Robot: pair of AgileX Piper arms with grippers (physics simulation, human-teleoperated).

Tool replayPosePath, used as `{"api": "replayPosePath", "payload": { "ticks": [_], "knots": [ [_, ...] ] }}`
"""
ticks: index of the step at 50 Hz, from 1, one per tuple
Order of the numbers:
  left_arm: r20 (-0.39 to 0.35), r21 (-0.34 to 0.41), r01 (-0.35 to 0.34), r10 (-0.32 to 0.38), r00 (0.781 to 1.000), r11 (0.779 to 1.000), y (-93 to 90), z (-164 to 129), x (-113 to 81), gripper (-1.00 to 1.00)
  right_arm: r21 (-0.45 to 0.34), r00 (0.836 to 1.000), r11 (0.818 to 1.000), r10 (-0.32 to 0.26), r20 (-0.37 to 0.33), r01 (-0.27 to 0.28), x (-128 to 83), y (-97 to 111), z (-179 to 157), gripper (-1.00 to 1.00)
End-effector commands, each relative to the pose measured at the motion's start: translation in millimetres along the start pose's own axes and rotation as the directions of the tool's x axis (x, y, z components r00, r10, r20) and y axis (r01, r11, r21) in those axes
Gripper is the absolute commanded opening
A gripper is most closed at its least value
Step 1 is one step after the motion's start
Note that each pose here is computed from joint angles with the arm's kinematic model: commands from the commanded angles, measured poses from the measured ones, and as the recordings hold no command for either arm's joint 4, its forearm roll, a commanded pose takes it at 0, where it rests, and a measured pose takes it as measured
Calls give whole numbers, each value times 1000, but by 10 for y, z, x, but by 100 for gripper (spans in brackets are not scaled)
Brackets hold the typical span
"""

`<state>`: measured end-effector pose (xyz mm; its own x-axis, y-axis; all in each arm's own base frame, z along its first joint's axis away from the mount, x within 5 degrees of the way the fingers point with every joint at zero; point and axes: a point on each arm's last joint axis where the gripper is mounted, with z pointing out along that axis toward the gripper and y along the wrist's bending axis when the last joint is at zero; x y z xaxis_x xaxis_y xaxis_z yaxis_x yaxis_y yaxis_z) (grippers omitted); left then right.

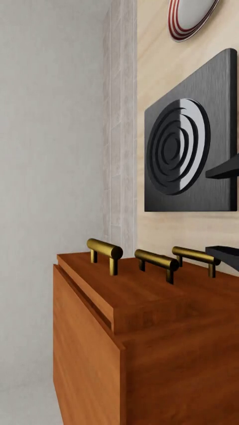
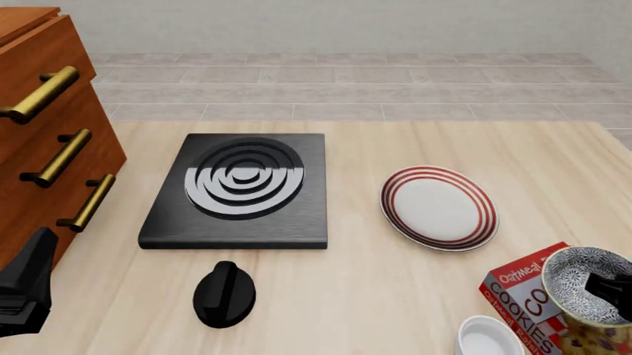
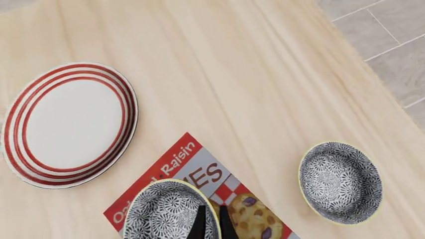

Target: Pick the akita bowl on the cookies box and place it on the plate.

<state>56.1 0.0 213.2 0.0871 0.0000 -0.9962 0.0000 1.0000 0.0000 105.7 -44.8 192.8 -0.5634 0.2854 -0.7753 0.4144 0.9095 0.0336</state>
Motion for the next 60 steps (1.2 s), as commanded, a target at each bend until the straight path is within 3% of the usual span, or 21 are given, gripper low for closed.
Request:
{"api": "replayPosePath", "payload": {
  "ticks": [1, 8, 19, 32, 52, 60],
  "knots": [
    [0, 0, 0, 0, 1000, 1000, 0, 0, 0, 100, -56, 997, 998, 5, 78, -1, -198, 79, -224, -100],
    [0, 0, 0, 0, 1000, 1000, 0, 0, 0, 100, -114, 991, 993, 21, 131, -6, -374, 158, -340, -100],
    [0, 0, 0, 0, 1000, 1000, 0, 0, 0, 100, -194, 986, 981, 50, 159, -19, -617, 329, -145, -100],
    [0, 0, 0, 0, 1000, 1000, 0, 0, 0, 100, -282, 987, 959, 77, 139, -35, -823, 637, 269, -100],
    [0, 0, 0, 0, 1000, 1000, 0, 0, 0, 100, -387, 995, 922, 48, 91, -9, -1005, 1195, 735, -100],
    [0, 0, 0, 0, 1000, 1000, 0, 0, 0, 100, -410, 997, 912, 40, 69, -9, -972, 1348, 868, -100]
  ]
}}
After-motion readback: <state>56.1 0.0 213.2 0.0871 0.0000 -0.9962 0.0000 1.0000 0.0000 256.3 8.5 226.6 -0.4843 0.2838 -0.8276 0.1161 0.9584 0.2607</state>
